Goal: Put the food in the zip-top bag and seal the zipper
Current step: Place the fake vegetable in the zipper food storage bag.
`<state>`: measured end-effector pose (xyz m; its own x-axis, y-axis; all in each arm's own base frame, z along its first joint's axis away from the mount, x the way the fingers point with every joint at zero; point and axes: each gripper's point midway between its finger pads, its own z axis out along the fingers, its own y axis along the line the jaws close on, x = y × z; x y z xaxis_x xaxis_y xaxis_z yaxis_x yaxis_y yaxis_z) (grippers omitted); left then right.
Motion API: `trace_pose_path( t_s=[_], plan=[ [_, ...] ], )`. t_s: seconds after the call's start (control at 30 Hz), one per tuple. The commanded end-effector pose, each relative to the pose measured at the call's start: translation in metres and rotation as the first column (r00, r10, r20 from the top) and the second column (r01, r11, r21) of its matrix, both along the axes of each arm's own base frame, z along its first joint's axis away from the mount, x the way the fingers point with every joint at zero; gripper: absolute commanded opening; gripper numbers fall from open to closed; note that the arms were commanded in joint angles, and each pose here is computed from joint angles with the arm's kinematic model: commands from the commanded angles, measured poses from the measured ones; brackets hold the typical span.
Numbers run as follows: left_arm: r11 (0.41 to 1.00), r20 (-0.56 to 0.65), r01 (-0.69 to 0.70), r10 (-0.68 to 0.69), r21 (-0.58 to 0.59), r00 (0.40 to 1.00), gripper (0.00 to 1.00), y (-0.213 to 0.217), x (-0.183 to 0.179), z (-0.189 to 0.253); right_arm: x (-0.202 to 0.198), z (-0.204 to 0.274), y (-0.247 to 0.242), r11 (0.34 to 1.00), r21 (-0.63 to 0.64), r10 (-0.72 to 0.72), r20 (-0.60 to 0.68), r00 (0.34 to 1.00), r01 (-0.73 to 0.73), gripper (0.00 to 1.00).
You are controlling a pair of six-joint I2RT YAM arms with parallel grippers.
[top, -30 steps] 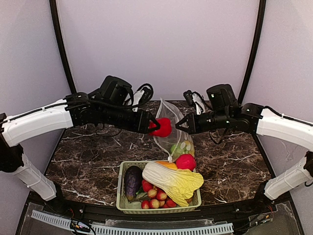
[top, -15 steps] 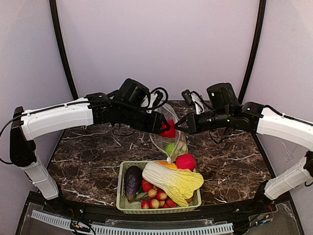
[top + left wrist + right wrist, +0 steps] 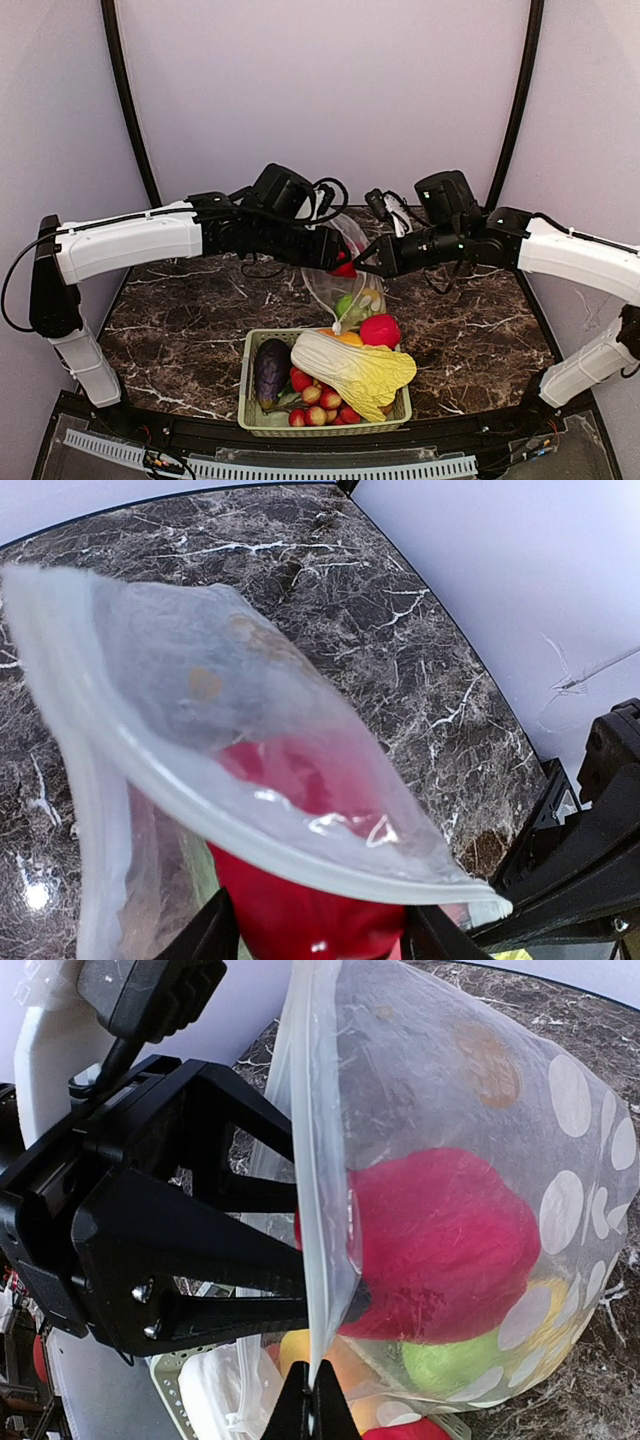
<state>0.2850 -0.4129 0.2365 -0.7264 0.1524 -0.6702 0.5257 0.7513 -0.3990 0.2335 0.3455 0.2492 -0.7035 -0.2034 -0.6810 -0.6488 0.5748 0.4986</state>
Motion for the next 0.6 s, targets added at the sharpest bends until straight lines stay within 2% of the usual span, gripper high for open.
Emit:
trace_pose_path(
  t_s=[0.0, 0.13, 0.27, 0.57],
  plan=[
    [1.000, -0.006, 0.012, -0.012, -0.028, 1.000, 0.58, -0.006, 0.001, 0.006, -0.002, 0.008, -0.006, 1.000, 0.000, -0.019, 0.023, 1.000, 0.019, 0.00],
    [0.999, -0.032, 0.035, -0.036, -0.041, 0.999, 0.70, -0.012, -0.003, 0.001, 0.001, 0.014, -0.007, 0.999, 0.005, -0.033, 0.037, 0.999, 0.033, 0.00],
    [0.997, -0.030, 0.046, -0.048, -0.054, 0.998, 0.78, -0.013, -0.005, 0.005, 0.003, 0.017, -0.005, 0.999, 0.008, -0.034, 0.040, 0.999, 0.034, 0.00],
    [0.988, 0.007, 0.101, -0.101, -0.119, 0.995, 0.79, -0.017, -0.013, 0.024, 0.004, 0.017, -0.008, 0.999, 0.002, -0.047, 0.048, 0.998, 0.047, 0.00]
  ],
)
